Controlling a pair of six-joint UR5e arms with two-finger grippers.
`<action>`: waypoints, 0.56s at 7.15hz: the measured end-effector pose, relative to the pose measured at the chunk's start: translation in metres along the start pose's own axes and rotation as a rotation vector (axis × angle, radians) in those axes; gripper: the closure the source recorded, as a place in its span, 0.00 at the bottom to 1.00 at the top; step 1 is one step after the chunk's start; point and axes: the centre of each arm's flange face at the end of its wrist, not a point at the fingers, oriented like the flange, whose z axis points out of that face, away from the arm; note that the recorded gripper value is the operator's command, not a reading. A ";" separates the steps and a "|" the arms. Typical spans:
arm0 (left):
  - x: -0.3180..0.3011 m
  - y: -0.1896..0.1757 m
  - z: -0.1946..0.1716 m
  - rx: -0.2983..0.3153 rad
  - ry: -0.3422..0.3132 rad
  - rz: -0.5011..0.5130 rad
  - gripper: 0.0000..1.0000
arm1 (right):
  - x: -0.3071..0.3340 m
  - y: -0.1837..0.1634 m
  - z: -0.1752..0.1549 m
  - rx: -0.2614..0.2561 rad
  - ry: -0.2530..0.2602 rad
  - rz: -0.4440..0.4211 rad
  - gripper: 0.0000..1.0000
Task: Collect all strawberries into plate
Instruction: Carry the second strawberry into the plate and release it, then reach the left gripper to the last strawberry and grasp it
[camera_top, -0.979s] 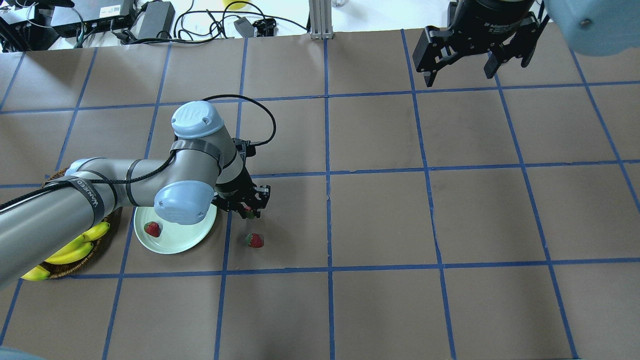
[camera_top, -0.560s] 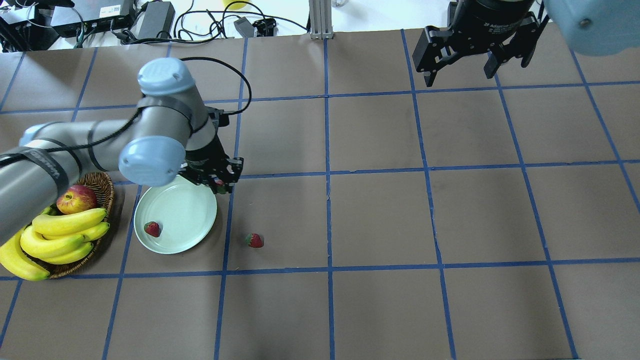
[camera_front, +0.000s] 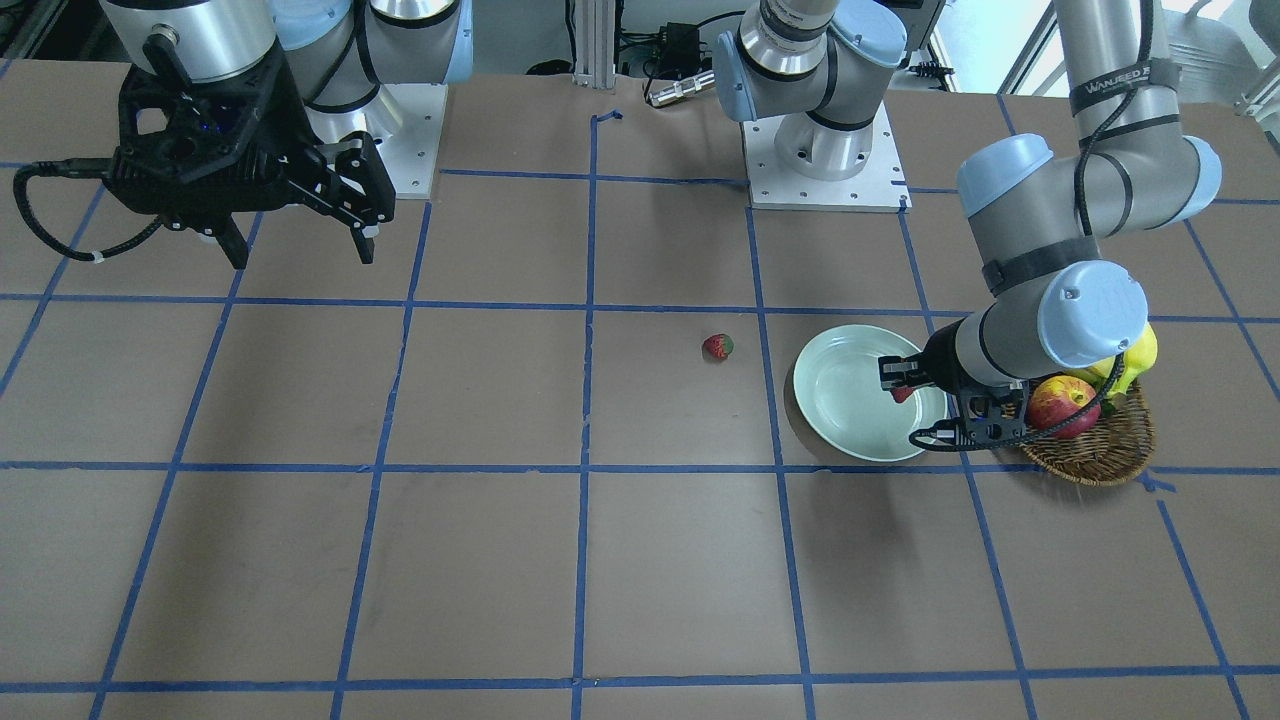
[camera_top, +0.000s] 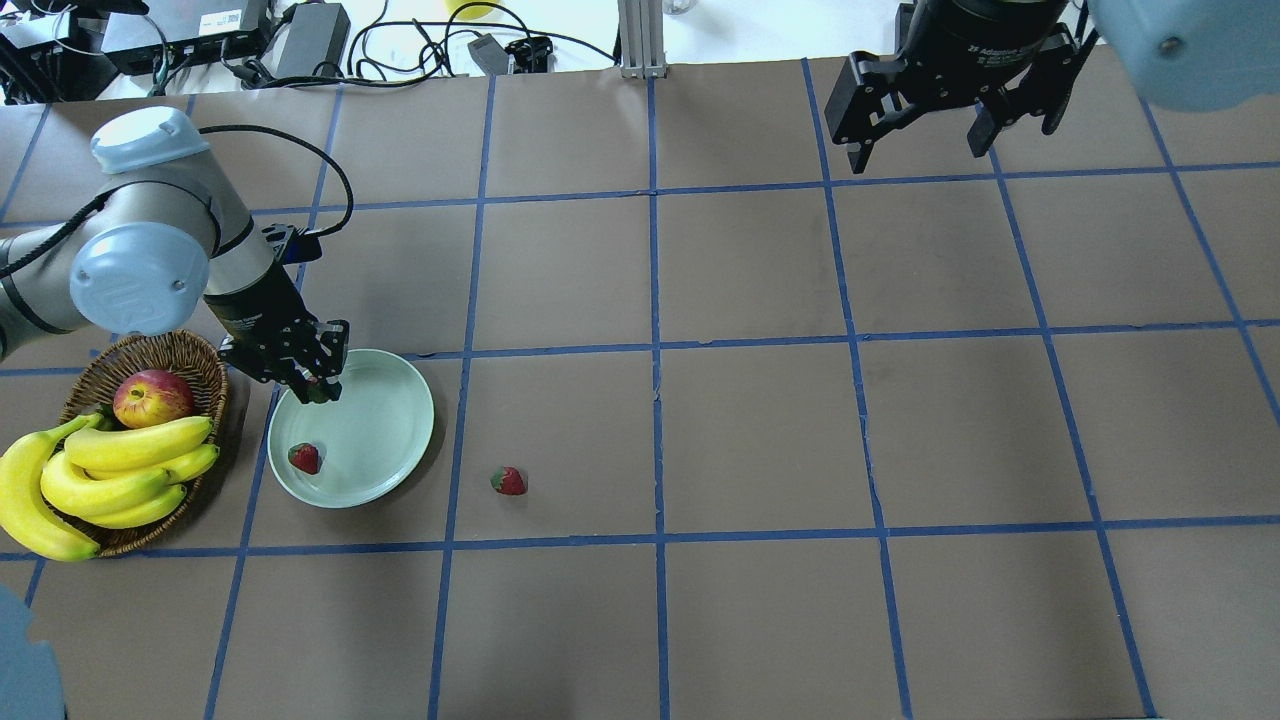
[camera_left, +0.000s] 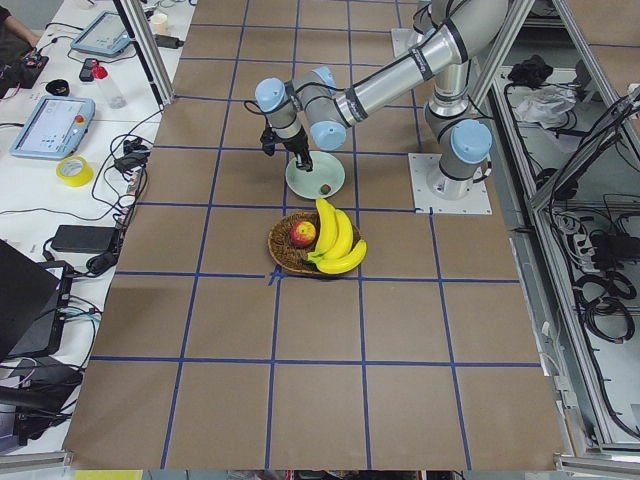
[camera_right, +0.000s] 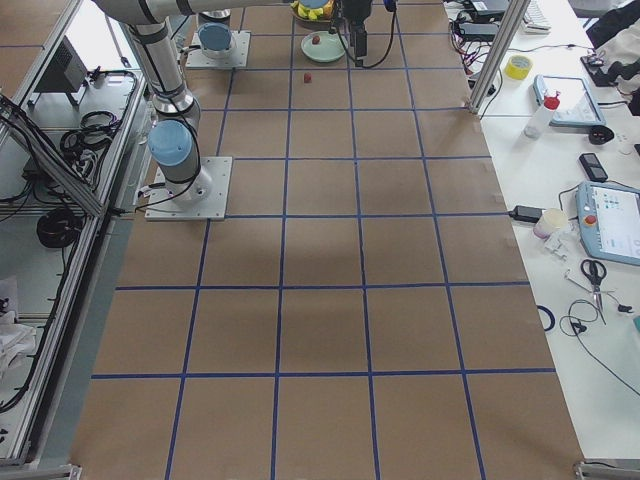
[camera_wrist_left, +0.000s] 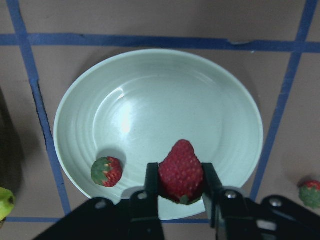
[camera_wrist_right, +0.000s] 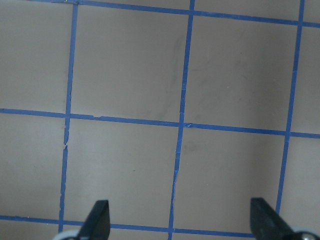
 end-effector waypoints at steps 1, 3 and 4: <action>-0.002 0.000 0.001 -0.001 0.006 -0.003 0.00 | 0.000 0.000 0.000 0.001 0.000 0.000 0.00; 0.005 0.004 -0.008 0.021 0.019 0.001 0.00 | 0.000 0.000 0.000 0.001 0.000 0.000 0.00; 0.020 0.008 -0.012 0.035 0.069 -0.015 0.00 | 0.000 0.000 0.000 0.001 0.000 0.000 0.00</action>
